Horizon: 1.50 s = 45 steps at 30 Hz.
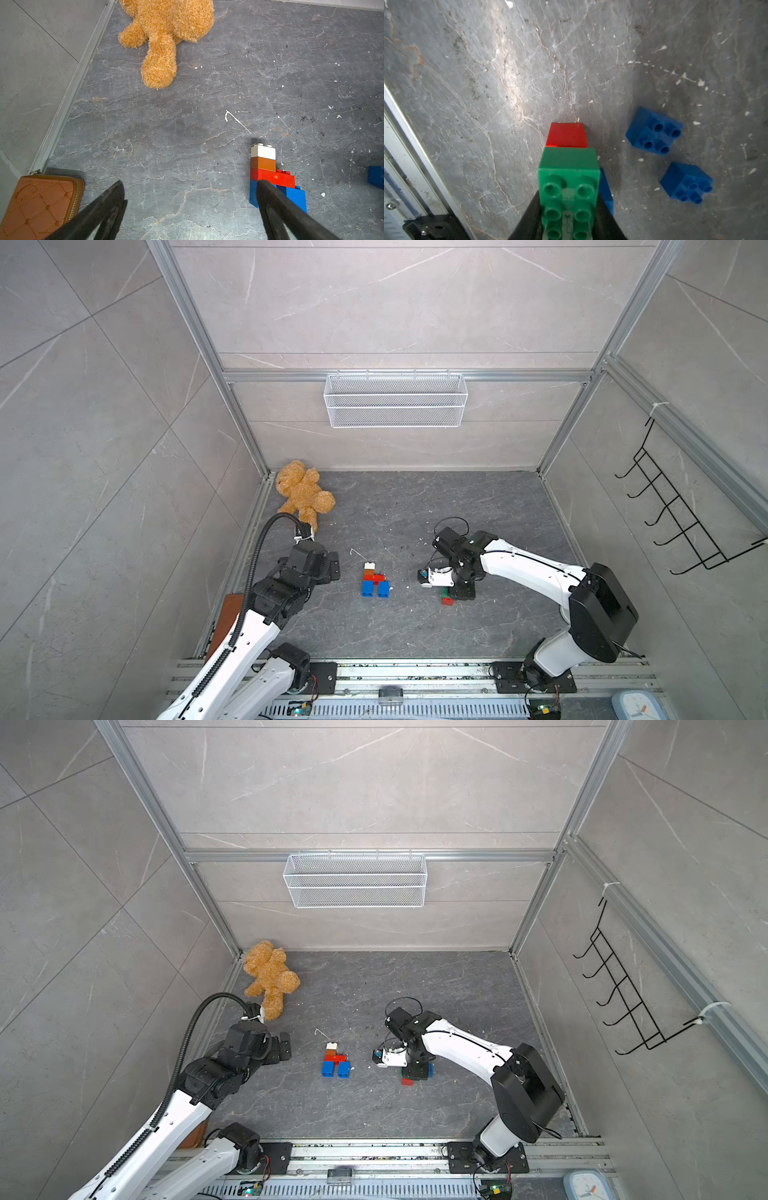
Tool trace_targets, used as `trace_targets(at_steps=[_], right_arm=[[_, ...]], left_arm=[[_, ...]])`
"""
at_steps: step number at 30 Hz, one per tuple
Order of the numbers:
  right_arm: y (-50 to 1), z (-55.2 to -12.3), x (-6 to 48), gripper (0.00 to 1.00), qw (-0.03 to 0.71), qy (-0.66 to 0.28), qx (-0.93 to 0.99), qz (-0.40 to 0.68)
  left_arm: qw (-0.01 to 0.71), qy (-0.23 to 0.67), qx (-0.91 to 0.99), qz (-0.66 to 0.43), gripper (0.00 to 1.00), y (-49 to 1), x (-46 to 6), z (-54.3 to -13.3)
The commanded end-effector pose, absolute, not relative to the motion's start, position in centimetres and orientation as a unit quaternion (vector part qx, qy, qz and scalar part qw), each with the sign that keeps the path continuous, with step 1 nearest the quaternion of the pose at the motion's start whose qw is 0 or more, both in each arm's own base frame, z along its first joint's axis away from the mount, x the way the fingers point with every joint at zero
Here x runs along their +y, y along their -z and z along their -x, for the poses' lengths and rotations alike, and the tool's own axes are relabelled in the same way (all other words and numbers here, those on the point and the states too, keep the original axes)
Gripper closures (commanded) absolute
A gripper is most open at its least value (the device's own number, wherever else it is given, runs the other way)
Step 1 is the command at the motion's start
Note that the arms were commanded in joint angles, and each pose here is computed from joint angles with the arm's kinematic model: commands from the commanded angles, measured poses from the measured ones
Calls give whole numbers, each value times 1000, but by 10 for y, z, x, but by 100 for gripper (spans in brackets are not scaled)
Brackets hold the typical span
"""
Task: Assemble the letter h with lego
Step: Assemble the lego brick with the lego brick.
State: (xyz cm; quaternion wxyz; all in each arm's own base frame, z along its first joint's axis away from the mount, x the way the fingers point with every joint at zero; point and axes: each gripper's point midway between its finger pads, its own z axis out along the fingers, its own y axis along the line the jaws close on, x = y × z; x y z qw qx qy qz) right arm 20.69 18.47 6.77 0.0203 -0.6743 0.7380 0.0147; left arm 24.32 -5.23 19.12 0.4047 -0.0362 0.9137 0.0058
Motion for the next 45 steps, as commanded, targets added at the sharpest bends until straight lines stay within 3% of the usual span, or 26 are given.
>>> trace_targets(at_steps=[1, 15, 45], right_arm=[[-76, -196, 183, 100, 18, -26, 742, 670], [-64, -201, 182, 100, 44, -35, 744, 665], [-47, -206, 173, 100, 17, -14, 745, 667]], left_arm=[[419, 0, 907, 37, 0, -204, -54, -246], [420, 1, 907, 37, 0, -205, -54, -246], [419, 1, 907, 37, 0, -204, -54, -246]])
